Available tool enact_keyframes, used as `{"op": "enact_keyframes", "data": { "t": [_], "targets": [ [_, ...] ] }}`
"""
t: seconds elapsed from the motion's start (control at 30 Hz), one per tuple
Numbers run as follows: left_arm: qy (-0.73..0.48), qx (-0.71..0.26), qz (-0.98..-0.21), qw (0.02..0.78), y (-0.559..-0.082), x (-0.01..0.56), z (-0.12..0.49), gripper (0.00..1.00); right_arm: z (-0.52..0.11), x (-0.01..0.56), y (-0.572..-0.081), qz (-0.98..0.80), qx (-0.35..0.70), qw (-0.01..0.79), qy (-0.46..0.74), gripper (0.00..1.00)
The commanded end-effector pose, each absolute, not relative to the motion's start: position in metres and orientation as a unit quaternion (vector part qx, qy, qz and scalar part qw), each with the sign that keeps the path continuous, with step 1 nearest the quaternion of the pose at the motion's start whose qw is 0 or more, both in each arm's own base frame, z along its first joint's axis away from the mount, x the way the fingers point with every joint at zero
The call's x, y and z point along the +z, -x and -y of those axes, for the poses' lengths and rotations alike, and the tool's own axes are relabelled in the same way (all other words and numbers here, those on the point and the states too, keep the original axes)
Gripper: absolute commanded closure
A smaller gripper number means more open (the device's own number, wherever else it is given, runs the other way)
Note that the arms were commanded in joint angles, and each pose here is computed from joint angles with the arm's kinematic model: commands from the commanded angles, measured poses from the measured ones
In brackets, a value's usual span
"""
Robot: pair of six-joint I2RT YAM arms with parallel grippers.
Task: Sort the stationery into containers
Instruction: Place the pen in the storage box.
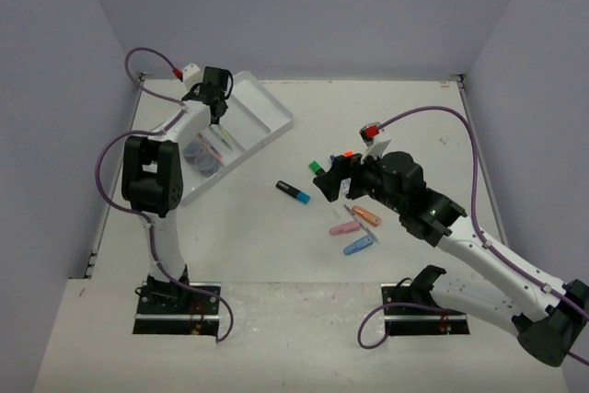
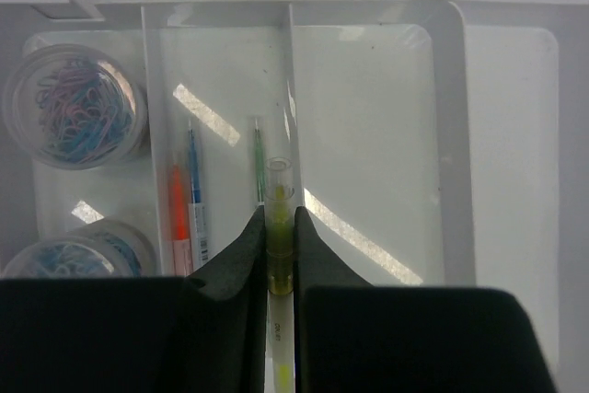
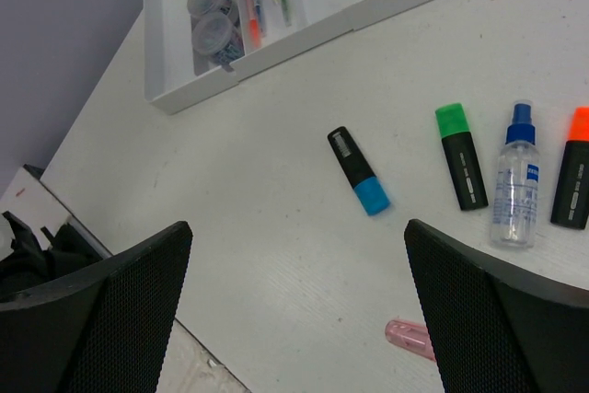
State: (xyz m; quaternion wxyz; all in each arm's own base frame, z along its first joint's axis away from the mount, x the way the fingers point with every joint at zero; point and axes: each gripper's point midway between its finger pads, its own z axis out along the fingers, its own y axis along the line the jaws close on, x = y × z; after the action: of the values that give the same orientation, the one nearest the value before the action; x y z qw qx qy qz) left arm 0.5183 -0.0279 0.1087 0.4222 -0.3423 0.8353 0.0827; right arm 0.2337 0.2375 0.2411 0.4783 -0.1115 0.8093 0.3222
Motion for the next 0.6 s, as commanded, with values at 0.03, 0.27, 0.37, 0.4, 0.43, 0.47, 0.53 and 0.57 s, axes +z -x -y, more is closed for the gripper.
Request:
{"op": "enact_keyframes", "data": {
  "t": [0.03, 0.27, 0.37, 0.4, 0.43, 0.47, 0.53, 0.57],
  "targets": [
    [0.385, 0.095, -0.813, 0.426, -0.529, 0.103, 0.009, 0.86, -0.242, 0.252, -0.226, -0.796, 0.352, 0.479, 0.117, 0.01],
    [0.4, 0.104, -0.815, 0.407, -0.511, 0.088, -0.001, 0.62, -0.24, 0.254, -0.227, -0.794, 0.349, 0.485, 0.115, 0.01],
    [0.39, 0.08, -0.818, 0.417, -0.511, 0.102, 0.005, 0.31, -0.238, 0.252, -0.229, -0.795, 0.343, 0.488, 0.113, 0.01],
    [0.388, 0.071, -0.816, 0.423, -0.511, 0.111, 0.007, 0.26, -0.239, 0.253, -0.229, -0.794, 0.342, 0.489, 0.115, 0.01],
    [0.39, 0.065, -0.812, 0.43, -0.51, 0.12, 0.007, 0.19, -0.239, 0.253, -0.229, -0.794, 0.342, 0.489, 0.118, 0.01],
    [0.391, 0.057, -0.807, 0.439, -0.508, 0.133, 0.006, 0.16, -0.24, 0.253, -0.229, -0.793, 0.342, 0.489, 0.121, 0.01],
    [0.389, 0.039, -0.799, 0.457, -0.504, 0.159, 0.008, 0.14, -0.24, 0.253, -0.229, -0.793, 0.341, 0.489, 0.124, 0.01],
    [0.386, 0.033, -0.797, 0.463, -0.501, 0.169, 0.009, 0.13, -0.24, 0.253, -0.231, -0.793, 0.338, 0.492, 0.125, 0.01]
  ]
}}
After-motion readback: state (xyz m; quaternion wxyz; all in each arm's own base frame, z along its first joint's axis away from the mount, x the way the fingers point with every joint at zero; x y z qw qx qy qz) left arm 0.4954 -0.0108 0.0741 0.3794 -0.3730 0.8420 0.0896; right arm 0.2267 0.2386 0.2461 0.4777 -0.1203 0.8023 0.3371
